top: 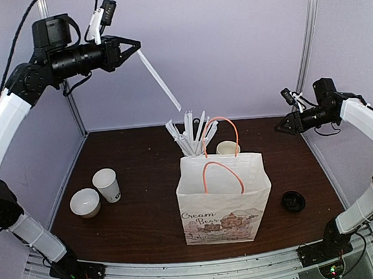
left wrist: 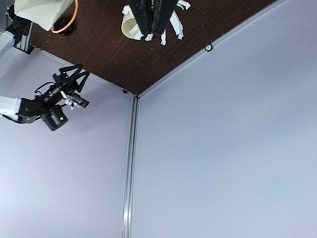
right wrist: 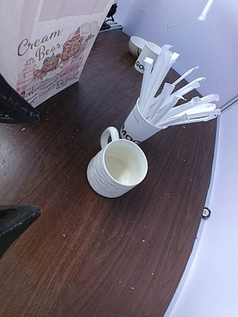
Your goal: Pack the takeout coffee
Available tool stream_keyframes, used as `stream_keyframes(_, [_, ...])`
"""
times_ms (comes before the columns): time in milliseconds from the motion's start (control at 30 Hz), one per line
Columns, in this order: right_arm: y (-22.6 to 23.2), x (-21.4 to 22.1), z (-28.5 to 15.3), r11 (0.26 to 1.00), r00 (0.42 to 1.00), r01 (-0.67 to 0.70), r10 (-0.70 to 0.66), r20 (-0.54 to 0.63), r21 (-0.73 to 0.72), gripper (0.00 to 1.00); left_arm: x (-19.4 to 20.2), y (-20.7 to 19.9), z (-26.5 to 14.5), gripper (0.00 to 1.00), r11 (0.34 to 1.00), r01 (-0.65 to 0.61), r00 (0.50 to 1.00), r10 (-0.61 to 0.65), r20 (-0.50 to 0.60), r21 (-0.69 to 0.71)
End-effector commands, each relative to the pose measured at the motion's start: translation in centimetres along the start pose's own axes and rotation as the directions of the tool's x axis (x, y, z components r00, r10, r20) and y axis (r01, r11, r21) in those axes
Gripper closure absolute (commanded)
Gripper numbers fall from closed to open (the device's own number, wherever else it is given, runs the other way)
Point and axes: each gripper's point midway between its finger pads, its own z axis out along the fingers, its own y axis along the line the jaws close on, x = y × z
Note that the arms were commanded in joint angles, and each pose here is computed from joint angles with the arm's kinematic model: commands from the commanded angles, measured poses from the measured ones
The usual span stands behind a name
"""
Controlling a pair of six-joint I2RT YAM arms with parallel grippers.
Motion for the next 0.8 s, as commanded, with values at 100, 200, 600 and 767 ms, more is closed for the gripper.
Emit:
stream_keyframes(100, [0.0,-0.6,-0.1,1.0,0.999,0.03,-0.029,0.025,-0.004,0.43,-2.4,-5.2,-5.5,1.0,0.976,0.037,0.997,-0.05,0.052,0.213])
stream_keyframes(200, [0.0,-0.5,-0.1,1.0,0.999,0.031,-0.031,0.028,-0.005,0.42,-0.9,-7.8,-6.7,1.0,0.953,0.049,0.999,-0.048,-0.012,0.3])
stream_keyframes(600, [0.3,-0.2,-0.1,0.999,0.999,0.03,-0.029,0.031,-0.019,0.43,2.6,-15.9,-6.1,1.0,0.807,0.157,0.984,-0.082,-0.156,0.569])
stream_keyframes(767, [0.5,-0.1,-0.2,0.999,0.999,0.037,-0.037,0.033,-0.014,0.43,6.0,-18.2,-1.1,1.0,0.793,0.158,0.981,-0.061,-0.182,0.588])
